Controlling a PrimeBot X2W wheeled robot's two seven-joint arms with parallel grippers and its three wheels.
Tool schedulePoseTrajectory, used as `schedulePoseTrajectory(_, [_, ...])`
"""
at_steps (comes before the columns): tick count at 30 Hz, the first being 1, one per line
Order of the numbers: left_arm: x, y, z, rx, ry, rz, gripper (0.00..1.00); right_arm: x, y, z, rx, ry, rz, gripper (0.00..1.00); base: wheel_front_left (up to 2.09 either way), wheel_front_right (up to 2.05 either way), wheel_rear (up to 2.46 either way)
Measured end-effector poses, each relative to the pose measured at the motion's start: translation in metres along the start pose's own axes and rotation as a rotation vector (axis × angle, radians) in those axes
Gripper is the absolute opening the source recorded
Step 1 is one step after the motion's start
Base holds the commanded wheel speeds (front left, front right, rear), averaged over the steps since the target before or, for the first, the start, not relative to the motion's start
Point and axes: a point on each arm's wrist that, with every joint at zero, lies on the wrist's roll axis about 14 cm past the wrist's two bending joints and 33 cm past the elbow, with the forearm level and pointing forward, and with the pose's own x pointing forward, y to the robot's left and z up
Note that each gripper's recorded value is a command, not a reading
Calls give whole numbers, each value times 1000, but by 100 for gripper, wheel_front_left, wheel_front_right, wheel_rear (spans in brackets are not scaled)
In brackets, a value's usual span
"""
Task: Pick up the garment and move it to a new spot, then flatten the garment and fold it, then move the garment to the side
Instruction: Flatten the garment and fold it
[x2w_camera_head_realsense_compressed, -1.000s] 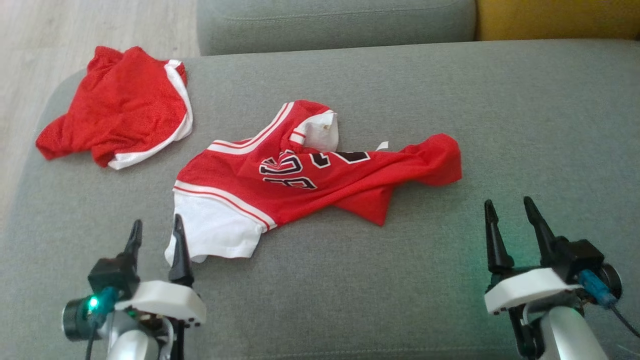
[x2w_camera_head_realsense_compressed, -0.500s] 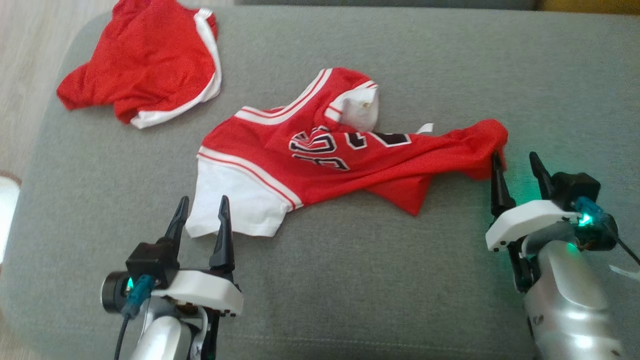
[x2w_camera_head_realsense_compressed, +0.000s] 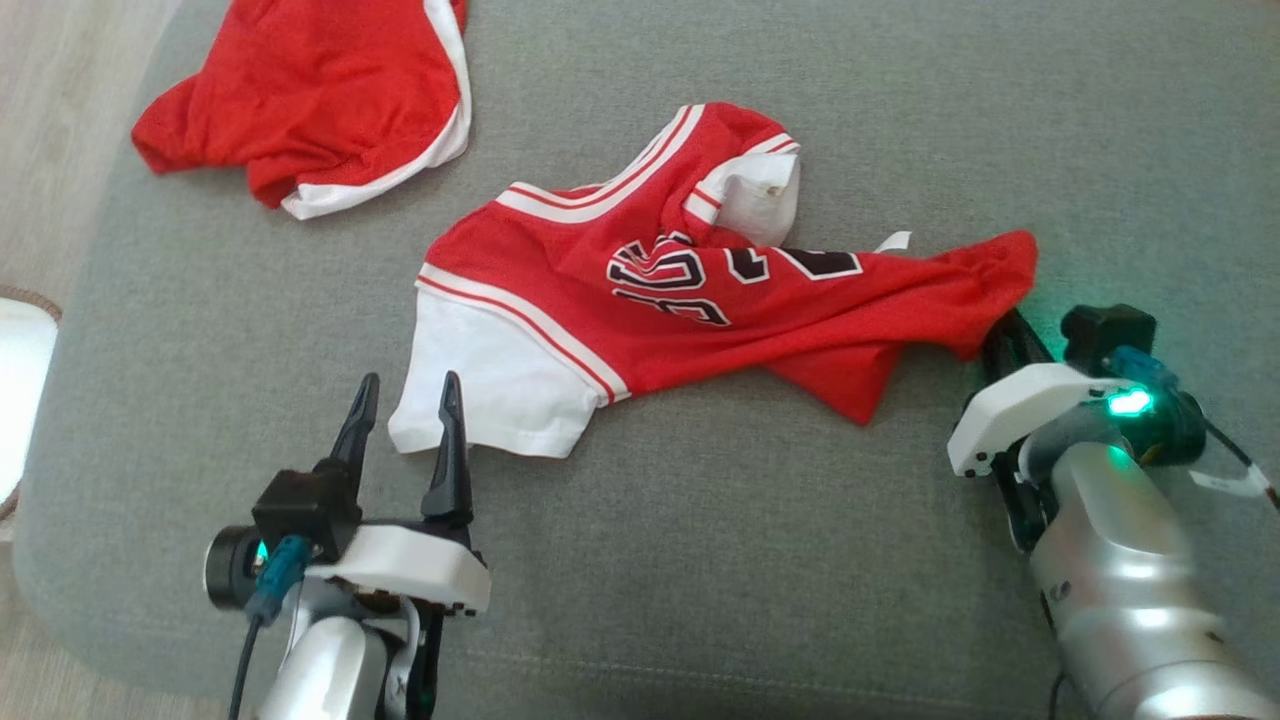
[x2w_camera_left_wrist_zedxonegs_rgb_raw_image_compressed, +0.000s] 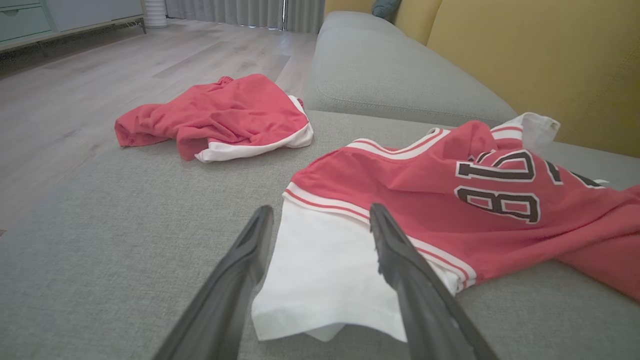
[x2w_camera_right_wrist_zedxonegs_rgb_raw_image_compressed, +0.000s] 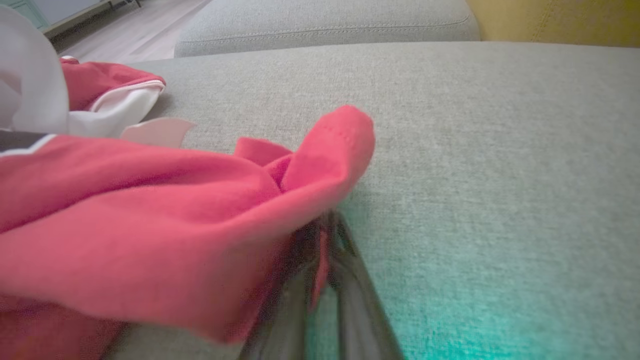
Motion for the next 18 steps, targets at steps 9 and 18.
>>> schedulePoseTrajectory(9, [6, -20, 4, 3, -15, -65, 100, -13, -33, 23, 24, -74, -91, 0, 0, 0, 0])
schedulePoseTrajectory(18, [12, -51, 10, -5, -35, -161, 100, -61, -77, 41, 25, -218, -218, 0, 0, 0, 0])
